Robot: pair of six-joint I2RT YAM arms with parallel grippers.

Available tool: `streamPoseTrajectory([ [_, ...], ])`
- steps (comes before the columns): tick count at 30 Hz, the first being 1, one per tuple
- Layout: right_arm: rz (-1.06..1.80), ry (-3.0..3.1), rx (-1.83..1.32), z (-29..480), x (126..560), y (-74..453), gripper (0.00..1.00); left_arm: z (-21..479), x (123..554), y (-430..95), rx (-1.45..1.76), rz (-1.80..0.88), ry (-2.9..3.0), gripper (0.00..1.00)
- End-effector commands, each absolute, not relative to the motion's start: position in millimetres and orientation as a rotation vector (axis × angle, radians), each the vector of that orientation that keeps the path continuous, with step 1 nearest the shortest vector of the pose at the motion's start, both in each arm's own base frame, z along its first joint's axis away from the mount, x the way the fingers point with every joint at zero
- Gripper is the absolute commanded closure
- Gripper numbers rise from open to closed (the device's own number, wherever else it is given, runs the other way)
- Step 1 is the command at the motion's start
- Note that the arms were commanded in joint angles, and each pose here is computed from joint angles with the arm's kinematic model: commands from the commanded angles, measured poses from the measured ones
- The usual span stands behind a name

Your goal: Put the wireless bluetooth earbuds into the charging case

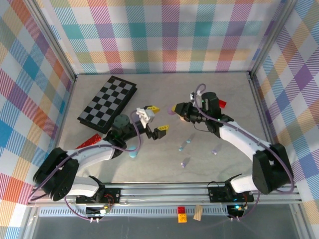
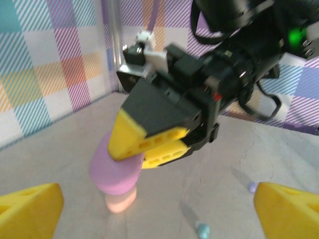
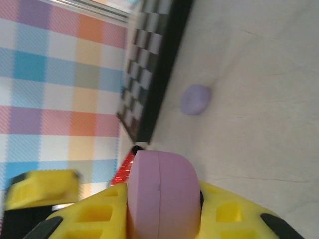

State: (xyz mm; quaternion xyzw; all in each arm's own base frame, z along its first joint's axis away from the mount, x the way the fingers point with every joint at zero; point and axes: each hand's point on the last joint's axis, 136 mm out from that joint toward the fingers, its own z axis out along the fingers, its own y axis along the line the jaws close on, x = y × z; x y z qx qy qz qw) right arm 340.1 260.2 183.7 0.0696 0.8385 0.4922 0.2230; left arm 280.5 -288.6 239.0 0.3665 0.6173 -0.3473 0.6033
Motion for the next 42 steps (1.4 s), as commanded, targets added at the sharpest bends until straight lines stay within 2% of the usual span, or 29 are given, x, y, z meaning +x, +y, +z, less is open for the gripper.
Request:
streamPoseTrajectory([
  [1,1.286,2.346,0.176,154,354,262,0.82,227,283,-267,0.783,-0.727,1.548,0.00],
  [12,1.248,2.466,0.189,85,390,311,0.84,166,286,-188,0.366,-0.454,2.049,0.00],
  [20,1.233,2.500,0.263,54,420,328,0.81,124,259,-117,-0.175,-0.176,2.383,0.00],
  [23,1.223,2.508,0.265,53,424,330,0.72,117,249,-107,-0.207,-0.101,2.435,0.00],
  [28,1.162,2.504,0.236,64,422,322,0.41,110,234,-103,-0.216,-0.070,2.513,0.00],
  [31,1.133,2.495,0.218,77,413,314,0.29,106,227,-103,-0.212,-0.039,2.551,0.00],
  [37,1.022,2.473,0.188,103,387,284,0.24,96,220,-114,-0.191,-0.011,2.636,0.01],
  [42,0.916,2.444,0.177,121,372,261,0.23,82,221,-134,-0.167,-0.007,2.692,0.09],
])
